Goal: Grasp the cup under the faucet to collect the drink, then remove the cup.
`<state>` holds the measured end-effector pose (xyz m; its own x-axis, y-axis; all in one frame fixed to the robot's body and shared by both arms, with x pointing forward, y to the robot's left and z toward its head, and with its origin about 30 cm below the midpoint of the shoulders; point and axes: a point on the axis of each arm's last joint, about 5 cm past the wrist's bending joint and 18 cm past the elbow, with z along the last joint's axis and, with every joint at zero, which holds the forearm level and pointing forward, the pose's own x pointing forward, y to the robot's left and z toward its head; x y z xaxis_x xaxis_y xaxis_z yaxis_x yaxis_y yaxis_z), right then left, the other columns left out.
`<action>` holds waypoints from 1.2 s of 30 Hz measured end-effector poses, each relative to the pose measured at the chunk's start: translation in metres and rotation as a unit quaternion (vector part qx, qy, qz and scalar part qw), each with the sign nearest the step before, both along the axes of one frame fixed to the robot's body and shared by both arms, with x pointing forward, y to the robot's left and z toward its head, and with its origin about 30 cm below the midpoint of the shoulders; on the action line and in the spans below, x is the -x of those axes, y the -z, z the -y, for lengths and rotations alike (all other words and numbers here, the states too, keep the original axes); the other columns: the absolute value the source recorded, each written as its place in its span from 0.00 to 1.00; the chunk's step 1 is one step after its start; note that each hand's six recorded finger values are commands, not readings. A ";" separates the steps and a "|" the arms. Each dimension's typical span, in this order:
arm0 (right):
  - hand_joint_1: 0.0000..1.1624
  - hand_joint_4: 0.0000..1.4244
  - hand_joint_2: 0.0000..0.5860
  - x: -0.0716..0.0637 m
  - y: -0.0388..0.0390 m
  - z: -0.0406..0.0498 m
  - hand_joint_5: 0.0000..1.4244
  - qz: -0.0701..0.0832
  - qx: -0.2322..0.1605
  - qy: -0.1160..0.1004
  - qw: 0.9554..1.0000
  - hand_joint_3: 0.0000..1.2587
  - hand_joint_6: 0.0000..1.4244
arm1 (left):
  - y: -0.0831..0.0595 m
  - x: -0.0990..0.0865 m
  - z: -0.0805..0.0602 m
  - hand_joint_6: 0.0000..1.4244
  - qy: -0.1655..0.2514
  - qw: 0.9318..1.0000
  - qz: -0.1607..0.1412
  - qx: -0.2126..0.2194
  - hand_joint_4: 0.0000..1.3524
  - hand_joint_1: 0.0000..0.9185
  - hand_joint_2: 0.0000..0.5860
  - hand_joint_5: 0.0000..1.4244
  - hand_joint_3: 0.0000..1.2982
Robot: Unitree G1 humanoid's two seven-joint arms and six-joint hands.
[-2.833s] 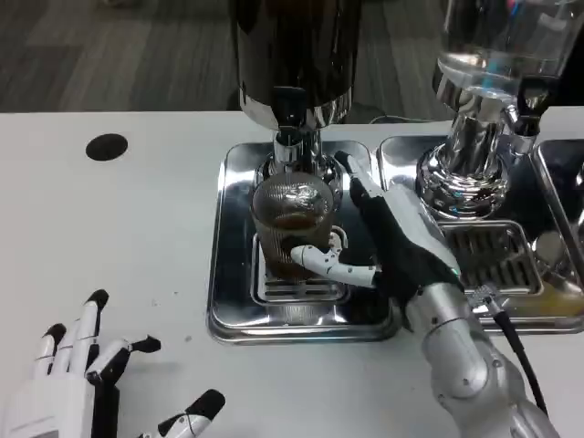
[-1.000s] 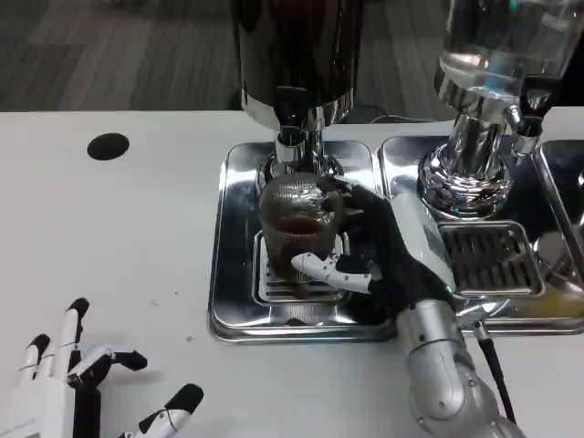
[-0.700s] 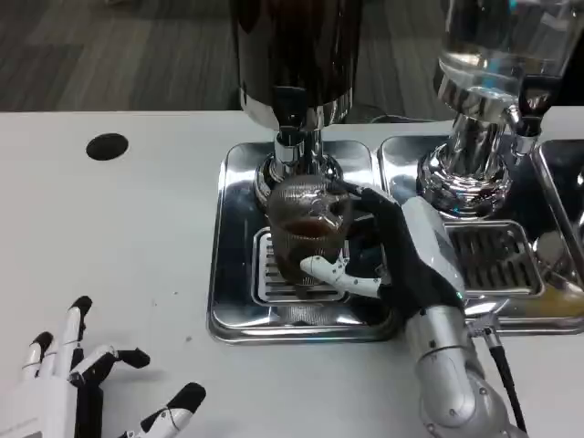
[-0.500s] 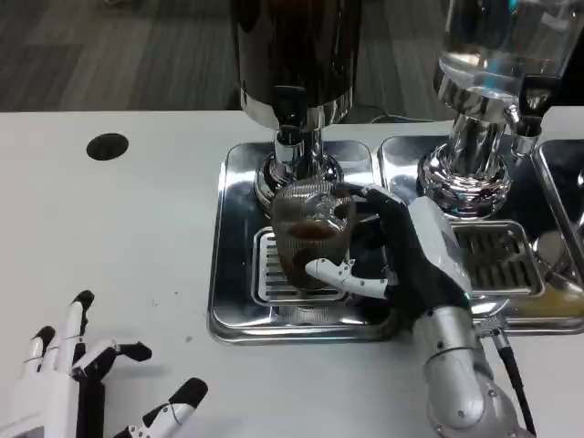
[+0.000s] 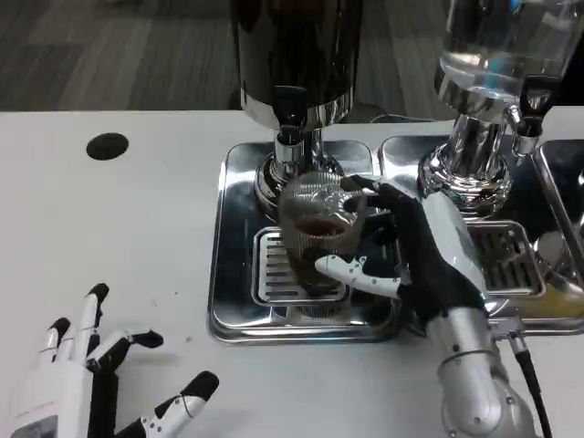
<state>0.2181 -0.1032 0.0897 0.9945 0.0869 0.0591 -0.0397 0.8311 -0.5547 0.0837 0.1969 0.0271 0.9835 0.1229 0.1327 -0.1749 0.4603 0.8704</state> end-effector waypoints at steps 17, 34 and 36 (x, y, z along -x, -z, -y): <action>0.69 0.44 0.37 0.028 -0.0036 0.0241 0.35 0.013 0.023 0.023 0.999 0.44 0.36 | -0.002 -0.013 0.006 0.04 0.022 1.000 0.010 0.004 0.00 0.00 0.17 0.09 0.37; 0.67 0.43 0.40 0.071 0.0092 0.0407 0.34 -0.007 0.035 0.056 0.998 0.41 0.35 | -0.002 -0.026 0.009 0.04 0.041 0.999 0.013 0.001 0.00 0.00 0.17 0.09 0.36; 0.67 0.43 0.40 0.076 0.0098 0.0442 0.34 -0.007 0.037 0.063 0.997 0.41 0.35 | -0.001 -0.027 0.009 0.04 0.043 0.999 0.011 0.001 0.00 0.00 0.17 0.09 0.36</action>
